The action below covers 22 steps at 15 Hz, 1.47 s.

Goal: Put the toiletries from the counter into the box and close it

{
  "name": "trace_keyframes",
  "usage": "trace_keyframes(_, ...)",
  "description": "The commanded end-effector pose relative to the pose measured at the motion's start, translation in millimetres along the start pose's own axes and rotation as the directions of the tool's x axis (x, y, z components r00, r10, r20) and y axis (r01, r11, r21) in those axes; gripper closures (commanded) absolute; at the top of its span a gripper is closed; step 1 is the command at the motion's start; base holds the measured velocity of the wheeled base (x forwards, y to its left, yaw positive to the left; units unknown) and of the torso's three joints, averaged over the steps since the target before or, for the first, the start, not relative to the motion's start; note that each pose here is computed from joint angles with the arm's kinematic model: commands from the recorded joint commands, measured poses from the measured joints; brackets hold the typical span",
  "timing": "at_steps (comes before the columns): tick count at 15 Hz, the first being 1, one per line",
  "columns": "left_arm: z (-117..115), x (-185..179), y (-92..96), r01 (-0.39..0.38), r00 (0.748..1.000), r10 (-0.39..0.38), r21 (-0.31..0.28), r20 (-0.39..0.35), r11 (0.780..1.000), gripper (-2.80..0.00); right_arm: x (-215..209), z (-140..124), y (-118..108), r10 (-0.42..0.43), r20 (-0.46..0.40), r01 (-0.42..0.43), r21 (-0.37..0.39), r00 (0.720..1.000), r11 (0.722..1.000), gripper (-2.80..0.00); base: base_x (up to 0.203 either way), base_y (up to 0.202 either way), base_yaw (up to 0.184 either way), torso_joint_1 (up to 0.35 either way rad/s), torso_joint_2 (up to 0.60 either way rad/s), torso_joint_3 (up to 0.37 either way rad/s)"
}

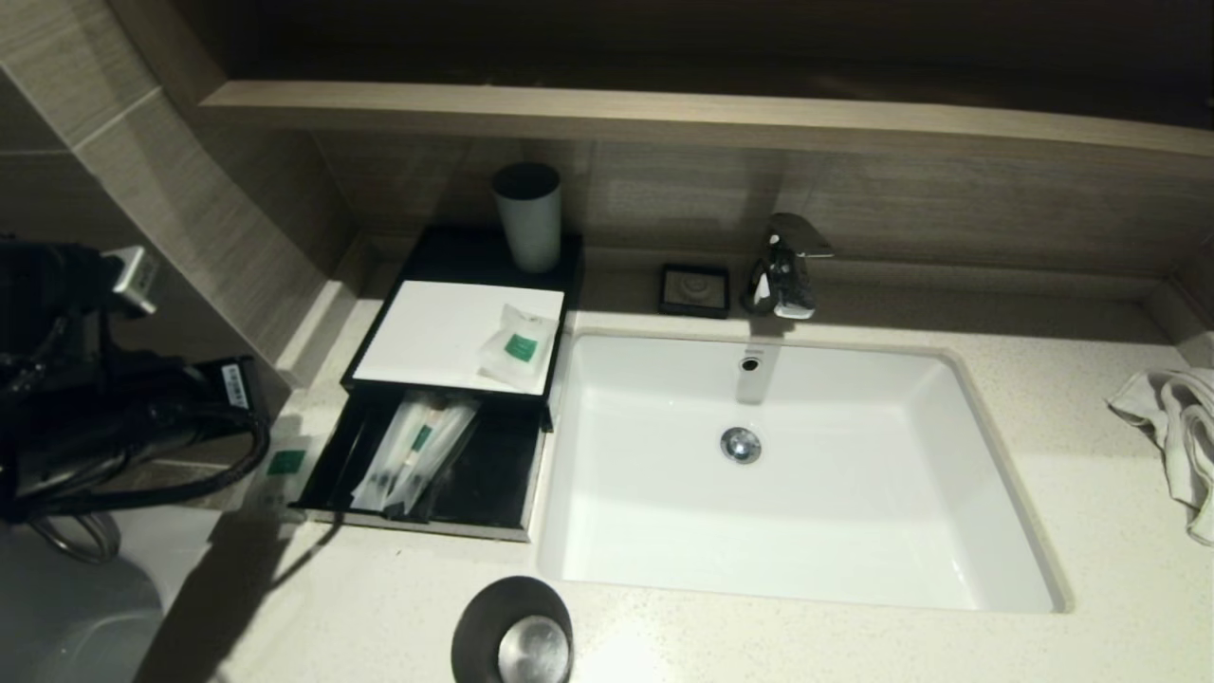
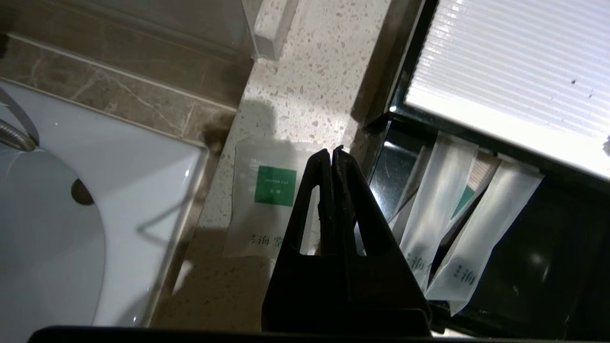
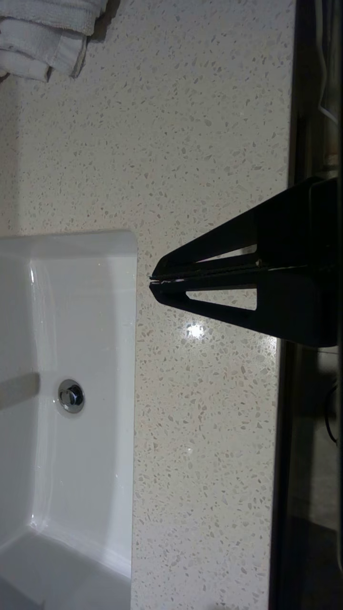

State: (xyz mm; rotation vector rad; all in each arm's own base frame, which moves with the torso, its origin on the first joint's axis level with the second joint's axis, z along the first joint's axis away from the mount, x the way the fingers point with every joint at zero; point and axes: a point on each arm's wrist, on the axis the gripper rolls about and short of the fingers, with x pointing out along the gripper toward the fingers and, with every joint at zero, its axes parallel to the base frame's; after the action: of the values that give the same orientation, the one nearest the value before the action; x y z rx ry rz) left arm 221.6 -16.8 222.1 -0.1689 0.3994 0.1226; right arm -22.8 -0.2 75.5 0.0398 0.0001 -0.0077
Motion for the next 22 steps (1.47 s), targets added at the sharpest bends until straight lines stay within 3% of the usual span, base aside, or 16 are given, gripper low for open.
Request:
trace_keyframes(1,-5,3,15.3,0.003,0.999,-0.003,0.000,-0.032,1.000,0.00,0,0,0,0.000,-0.001,0.000,0.000,1.000,1.000,0.00,0.000,0.000,0.000,0.000,0.00,0.000)
trace_keyframes(7,-17,15,35.5,0.033,0.993,-0.028,0.044,-0.112,0.998,0.00,0,0,0,0.000,-0.001,0.000,0.000,1.000,1.000,0.00,0.000,0.000,0.000,0.000,0.00,0.000)
trace_keyframes(15,-38,21,37.2,0.120,0.974,-0.098,0.095,-0.205,0.988,0.00,0,0,0,0.000,-0.001,0.000,0.000,1.000,1.000,0.00,0.000,0.000,0.000,0.000,0.00,0.000)
trace_keyframes(22,-43,30,40.3,0.111,0.967,-0.085,0.097,-0.239,0.989,0.00,0,0,0,0.000,-0.001,0.000,0.000,1.000,1.000,0.00,0.000,0.000,0.000,0.000,0.00,0.000)
